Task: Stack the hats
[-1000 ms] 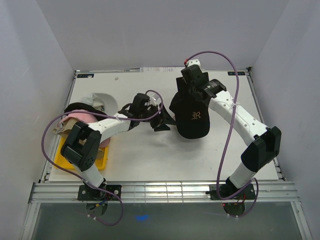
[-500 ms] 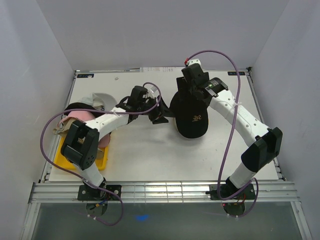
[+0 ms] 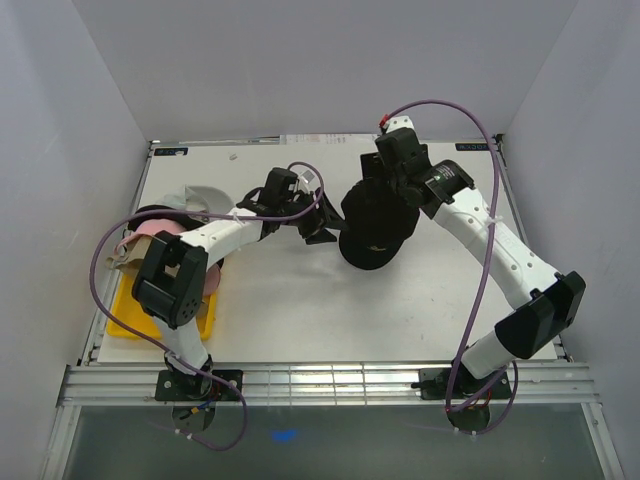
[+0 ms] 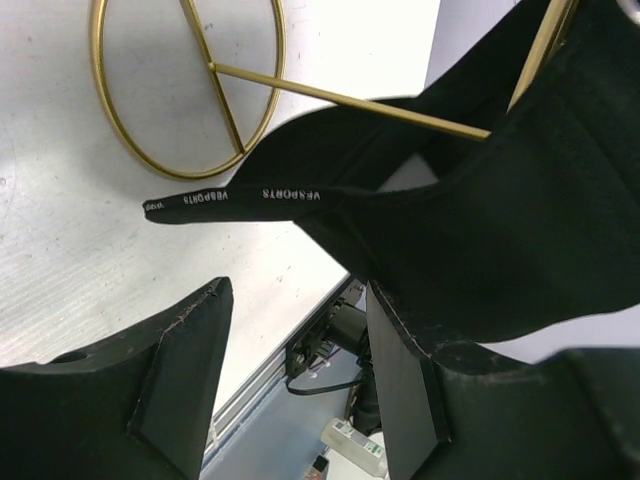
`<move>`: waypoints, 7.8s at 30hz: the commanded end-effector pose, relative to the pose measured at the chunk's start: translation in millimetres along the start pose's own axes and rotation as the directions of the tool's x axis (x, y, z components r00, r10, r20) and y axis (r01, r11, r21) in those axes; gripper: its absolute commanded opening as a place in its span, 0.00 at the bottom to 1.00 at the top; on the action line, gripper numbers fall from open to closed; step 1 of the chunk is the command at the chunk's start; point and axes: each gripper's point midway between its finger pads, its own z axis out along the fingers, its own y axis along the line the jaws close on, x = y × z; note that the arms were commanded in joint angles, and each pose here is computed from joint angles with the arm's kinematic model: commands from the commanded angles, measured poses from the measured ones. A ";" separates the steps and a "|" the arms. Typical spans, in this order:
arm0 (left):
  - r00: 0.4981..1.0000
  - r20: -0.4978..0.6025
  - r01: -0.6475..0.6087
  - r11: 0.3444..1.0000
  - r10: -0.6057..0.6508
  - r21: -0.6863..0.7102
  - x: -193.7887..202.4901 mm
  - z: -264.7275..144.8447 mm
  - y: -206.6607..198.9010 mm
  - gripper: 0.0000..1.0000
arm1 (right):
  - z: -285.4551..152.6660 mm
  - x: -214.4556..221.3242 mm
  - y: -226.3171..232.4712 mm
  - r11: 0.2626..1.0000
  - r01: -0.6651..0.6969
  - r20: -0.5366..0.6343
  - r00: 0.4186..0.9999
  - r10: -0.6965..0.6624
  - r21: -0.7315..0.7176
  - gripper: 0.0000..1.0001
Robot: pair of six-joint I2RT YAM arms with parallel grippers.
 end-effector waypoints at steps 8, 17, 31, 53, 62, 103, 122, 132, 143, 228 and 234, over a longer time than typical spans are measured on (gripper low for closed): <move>0.999 0.032 -0.033 0.999 0.032 0.025 -16.6 -2.3 -16.3 0.66 | -9.8 3.5 -4.2 1.000 -0.029 0.023 0.999 0.029 -0.011 0.92; 0.992 0.081 -0.095 0.995 0.095 -0.013 -15.0 -29.1 -24.1 0.68 | -15.6 -16.0 -1.4 0.999 -0.020 0.058 0.998 0.021 -0.029 0.93; 0.950 0.210 -0.207 0.970 0.231 -0.128 -6.2 -103.4 -45.4 0.69 | -48.2 -55.5 -2.5 0.988 -0.044 0.139 0.988 0.064 -0.146 0.94; 0.596 0.797 0.477 0.754 0.100 -0.451 77.9 -349.7 80.9 0.68 | -112.6 -38.0 35.3 0.863 0.028 0.215 0.972 0.094 -0.505 0.93; 0.608 0.772 0.556 0.593 0.186 -0.582 73.7 -339.6 130.1 0.68 | -105.0 -15.3 34.4 0.863 0.043 0.193 0.979 0.064 -0.503 0.93; 0.520 0.838 0.763 0.349 0.167 -0.544 72.5 -330.3 190.7 0.65 | -82.0 16.5 29.0 0.882 0.066 0.156 0.988 0.009 -0.467 0.93; 0.509 0.835 0.731 0.408 0.208 -0.547 48.2 -347.8 157.4 0.00 | -78.1 21.7 30.7 0.879 0.070 0.147 0.989 0.000 -0.472 0.93; 0.479 0.835 0.661 0.515 0.271 -0.546 13.5 -375.9 96.7 0.00 | -73.9 23.3 32.9 0.878 0.069 0.136 0.991 -0.005 -0.475 0.92; 0.451 0.846 0.545 0.663 0.284 -0.513 -18.9 -401.9 15.8 0.00 | -72.0 22.0 39.4 0.865 0.063 0.120 0.993 -0.003 -0.498 0.92; 0.968 0.141 -0.018 0.502 -0.208 0.865 28.4 -111.0 -203.6 0.00 | -109.5 -31.6 -30.4 0.336 -0.603 -0.195 0.645 0.739 -0.723 0.37; 0.977 0.087 0.044 0.583 -0.194 0.812 43.2 -89.8 -185.2 0.00 | -108.4 -24.6 -31.4 0.358 -0.605 -0.182 0.650 0.738 -0.711 0.32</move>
